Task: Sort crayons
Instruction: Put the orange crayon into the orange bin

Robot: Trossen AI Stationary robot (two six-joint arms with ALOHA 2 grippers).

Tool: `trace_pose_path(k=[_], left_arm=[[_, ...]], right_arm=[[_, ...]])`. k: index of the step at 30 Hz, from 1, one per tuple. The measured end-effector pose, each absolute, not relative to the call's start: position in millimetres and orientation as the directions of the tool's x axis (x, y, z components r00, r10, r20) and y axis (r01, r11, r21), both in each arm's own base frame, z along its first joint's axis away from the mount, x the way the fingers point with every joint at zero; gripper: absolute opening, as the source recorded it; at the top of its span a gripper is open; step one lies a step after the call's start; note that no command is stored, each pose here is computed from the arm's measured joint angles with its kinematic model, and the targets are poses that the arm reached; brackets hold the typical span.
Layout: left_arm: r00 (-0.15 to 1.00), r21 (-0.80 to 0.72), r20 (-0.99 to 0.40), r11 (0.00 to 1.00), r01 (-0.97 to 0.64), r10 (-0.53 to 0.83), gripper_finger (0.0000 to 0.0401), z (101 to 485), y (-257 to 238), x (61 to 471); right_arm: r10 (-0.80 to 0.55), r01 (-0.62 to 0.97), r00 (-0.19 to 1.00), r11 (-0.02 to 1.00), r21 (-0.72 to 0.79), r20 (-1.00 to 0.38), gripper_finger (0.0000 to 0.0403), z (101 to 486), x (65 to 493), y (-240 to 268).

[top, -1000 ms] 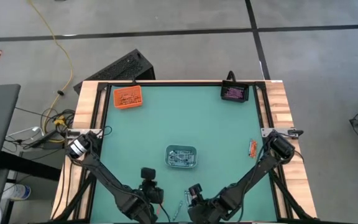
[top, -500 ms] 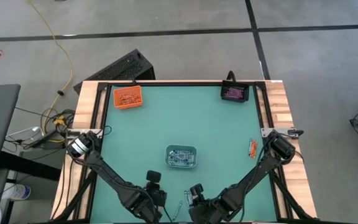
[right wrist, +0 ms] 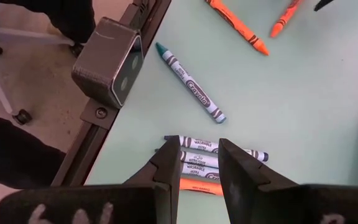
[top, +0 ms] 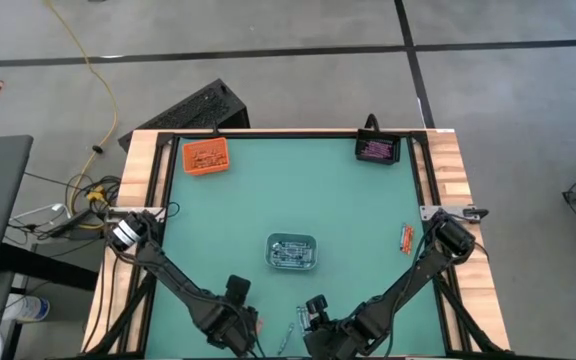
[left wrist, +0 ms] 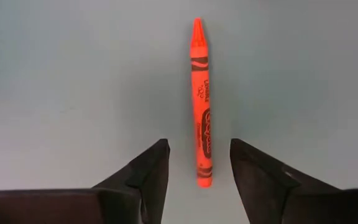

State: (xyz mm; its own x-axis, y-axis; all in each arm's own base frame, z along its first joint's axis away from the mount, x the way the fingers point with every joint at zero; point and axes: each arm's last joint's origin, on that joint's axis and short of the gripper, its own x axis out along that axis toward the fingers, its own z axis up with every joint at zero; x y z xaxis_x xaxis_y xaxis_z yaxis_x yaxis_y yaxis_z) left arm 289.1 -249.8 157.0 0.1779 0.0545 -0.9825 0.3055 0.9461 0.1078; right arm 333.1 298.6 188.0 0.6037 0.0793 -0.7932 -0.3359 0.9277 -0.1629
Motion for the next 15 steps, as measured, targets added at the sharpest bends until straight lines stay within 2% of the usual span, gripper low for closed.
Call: trace_pose_path(k=[6,9,13,15], left_arm=[[0.154,0.012,-0.987,0.957,0.289,-0.034,0.0127,143.7,-246.0,284.6],[0.134,0.000,-0.990,0.960,0.279,-0.039,0.0089,139.9,-243.7,283.4],[0.144,-0.001,-0.988,0.956,0.294,-0.045,0.0019,142.5,-243.7,283.3],[0.156,0.009,-0.987,0.956,0.294,-0.039,0.0011,144.2,-243.1,283.2]], right_arm=[[0.078,-0.336,0.605,0.927,-0.165,-0.792,0.0100,188.0,332.8,299.0],[0.078,-0.336,0.605,0.927,-0.165,-0.792,0.0100,188.1,332.8,299.0],[0.078,-0.336,0.605,0.927,-0.166,-0.792,0.0100,188.0,332.8,299.0],[0.078,-0.336,0.606,0.927,-0.166,-0.792,0.0100,188.0,332.8,299.0]])
